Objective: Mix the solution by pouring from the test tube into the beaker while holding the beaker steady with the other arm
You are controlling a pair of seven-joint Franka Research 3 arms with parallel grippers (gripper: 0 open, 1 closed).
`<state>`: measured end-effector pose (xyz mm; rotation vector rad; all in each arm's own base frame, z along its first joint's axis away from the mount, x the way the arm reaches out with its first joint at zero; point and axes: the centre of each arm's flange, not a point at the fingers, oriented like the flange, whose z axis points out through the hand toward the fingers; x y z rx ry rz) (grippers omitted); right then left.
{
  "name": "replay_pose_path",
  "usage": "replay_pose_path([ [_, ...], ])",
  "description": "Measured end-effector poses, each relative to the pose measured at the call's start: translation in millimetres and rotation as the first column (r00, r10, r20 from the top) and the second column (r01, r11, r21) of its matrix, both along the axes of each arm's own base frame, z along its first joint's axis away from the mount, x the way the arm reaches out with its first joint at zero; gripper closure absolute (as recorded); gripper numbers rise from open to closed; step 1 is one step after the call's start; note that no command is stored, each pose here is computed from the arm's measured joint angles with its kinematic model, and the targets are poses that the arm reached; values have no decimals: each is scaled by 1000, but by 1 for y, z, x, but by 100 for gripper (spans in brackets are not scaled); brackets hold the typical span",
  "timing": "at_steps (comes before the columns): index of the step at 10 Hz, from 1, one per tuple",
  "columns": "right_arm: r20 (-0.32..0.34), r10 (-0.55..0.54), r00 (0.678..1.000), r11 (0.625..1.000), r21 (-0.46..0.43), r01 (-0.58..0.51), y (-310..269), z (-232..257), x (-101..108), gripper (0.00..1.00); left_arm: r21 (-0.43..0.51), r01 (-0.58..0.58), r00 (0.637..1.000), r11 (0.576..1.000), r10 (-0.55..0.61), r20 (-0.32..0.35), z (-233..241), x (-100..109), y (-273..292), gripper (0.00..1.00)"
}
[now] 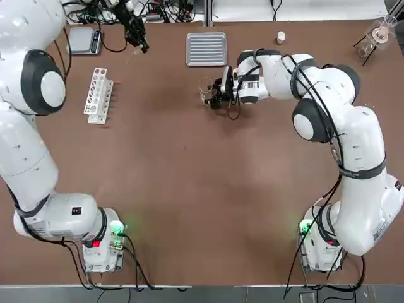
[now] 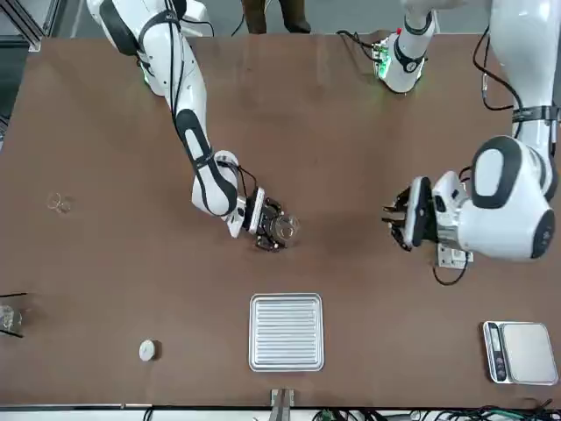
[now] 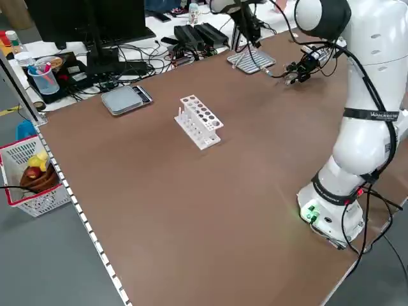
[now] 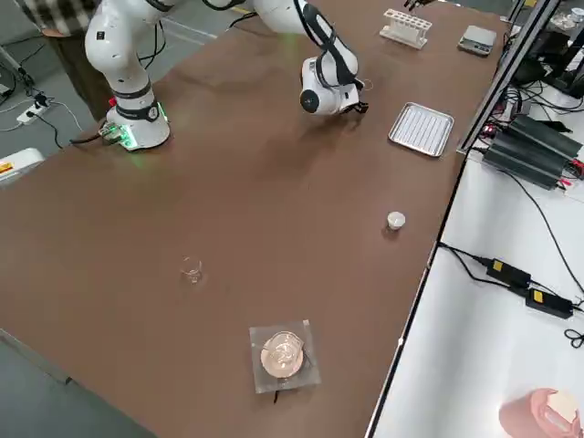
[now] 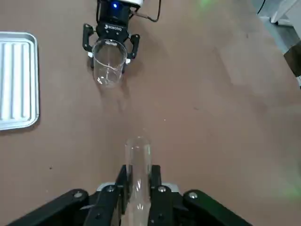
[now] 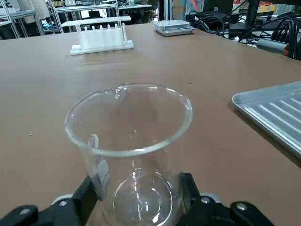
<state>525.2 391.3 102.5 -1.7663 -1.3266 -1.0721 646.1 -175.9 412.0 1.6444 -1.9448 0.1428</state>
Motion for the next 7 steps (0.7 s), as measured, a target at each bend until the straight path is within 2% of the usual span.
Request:
replay_pose_path([
  [4, 1, -4, 1000, 1000, -4, 4, -1, 1, 1, 23, 61, -58, 998, 996, 57, 19, -6, -20, -92, 78],
  [7, 0, -10, 1000, 1000, -6, 10, -1, 1, 2, 23, 120, -123, 992, 985, 120, 28, -22, -34, -136, 78],
])
